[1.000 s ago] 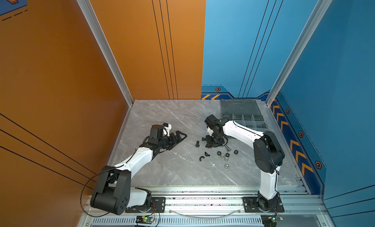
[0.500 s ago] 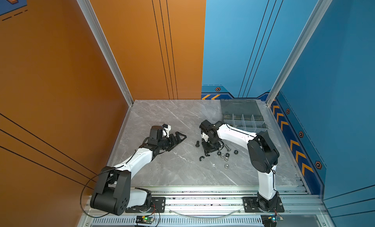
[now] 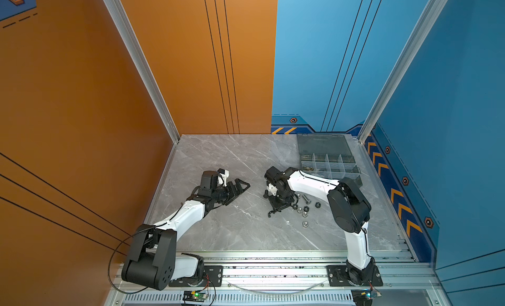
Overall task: Sort the screws and nuts into containers
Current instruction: Pick up the nut from the center of the table.
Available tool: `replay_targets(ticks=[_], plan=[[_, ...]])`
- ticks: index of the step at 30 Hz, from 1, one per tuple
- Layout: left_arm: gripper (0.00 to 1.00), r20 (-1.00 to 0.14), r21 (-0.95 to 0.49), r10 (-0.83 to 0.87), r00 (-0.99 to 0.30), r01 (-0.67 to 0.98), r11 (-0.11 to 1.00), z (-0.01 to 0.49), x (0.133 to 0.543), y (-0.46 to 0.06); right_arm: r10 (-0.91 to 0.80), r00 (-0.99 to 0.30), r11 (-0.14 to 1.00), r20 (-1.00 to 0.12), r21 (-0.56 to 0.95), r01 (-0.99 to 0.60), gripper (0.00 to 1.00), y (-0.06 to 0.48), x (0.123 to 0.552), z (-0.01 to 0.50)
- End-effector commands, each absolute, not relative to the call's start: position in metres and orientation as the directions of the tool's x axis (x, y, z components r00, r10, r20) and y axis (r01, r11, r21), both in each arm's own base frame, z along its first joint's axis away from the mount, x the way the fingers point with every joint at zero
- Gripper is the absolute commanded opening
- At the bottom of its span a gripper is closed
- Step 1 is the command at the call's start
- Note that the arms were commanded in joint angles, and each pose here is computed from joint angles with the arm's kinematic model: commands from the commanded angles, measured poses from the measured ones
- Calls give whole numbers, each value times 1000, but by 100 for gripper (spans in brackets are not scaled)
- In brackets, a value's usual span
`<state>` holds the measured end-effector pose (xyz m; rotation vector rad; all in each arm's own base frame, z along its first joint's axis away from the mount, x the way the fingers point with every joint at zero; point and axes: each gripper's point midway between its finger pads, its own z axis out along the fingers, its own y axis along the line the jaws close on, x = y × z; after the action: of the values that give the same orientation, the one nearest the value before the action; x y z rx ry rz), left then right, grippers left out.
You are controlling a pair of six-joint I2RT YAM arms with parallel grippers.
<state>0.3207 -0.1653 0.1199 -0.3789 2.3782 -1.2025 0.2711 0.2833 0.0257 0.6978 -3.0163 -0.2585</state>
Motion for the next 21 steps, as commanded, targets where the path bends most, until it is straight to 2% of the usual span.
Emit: replay_targets(ticks=[1, 13, 21], plan=[[98, -260, -818, -427, -866, -38, 574, 121, 317, -164, -451, -893, 883, 15, 154, -443, 34, 279, 269, 15], [98, -259, -817, -429, -865, -40, 575, 120, 316, -164, -436, -900, 890, 12, 154, -429, 25, 279, 272, 12], [98, -261, -817, -430, -864, -40, 576, 120, 316, -163, -419, -908, 897, 3, 159, -413, 25, 281, 274, 10]])
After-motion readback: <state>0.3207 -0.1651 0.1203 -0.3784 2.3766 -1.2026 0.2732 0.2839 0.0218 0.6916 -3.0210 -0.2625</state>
